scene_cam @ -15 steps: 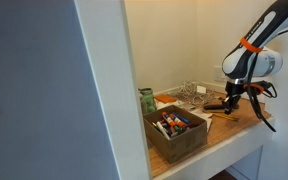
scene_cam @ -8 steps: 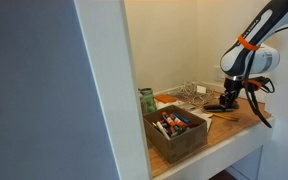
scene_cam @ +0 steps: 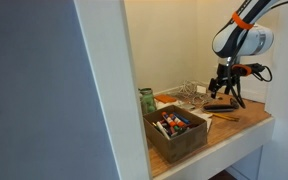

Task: Remove two yellow pencils from the box and place them on the shelf.

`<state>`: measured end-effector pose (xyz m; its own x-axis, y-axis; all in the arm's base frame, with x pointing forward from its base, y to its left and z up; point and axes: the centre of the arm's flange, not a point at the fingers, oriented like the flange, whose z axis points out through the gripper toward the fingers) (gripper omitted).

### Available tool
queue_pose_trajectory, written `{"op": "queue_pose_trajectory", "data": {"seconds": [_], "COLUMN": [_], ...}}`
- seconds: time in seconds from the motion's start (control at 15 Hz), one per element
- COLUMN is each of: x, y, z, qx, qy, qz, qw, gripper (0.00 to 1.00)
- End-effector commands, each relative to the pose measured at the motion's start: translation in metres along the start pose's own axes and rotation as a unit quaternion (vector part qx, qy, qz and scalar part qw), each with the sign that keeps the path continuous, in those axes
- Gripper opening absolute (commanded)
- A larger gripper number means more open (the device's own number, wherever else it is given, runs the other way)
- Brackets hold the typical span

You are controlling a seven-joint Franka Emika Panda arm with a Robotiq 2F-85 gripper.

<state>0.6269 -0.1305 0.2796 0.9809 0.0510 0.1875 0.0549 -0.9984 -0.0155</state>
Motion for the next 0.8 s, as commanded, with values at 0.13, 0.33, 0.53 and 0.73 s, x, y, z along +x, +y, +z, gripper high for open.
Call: {"op": "queue_pose_trajectory", "data": {"seconds": [0.13, 0.33, 0.53, 0.73], "x": [-0.013, -0.012, -0.003, -0.004], "y": [-0.047, -0.067, -0.064, -0.076], "z": [-0.074, -0.099, -0.096, -0.105], "qx": [-0.041, -0.096, -0.092, -0.098], "qy": [-0.017, -0.016, -0.015, -0.023], "qz": [0.066, 0.099, 0.087, 0.085], "qw": [0.9968, 0.9903, 0.9918, 0.9913], "gripper": [1.0, 1.0, 1.0, 1.0]}}
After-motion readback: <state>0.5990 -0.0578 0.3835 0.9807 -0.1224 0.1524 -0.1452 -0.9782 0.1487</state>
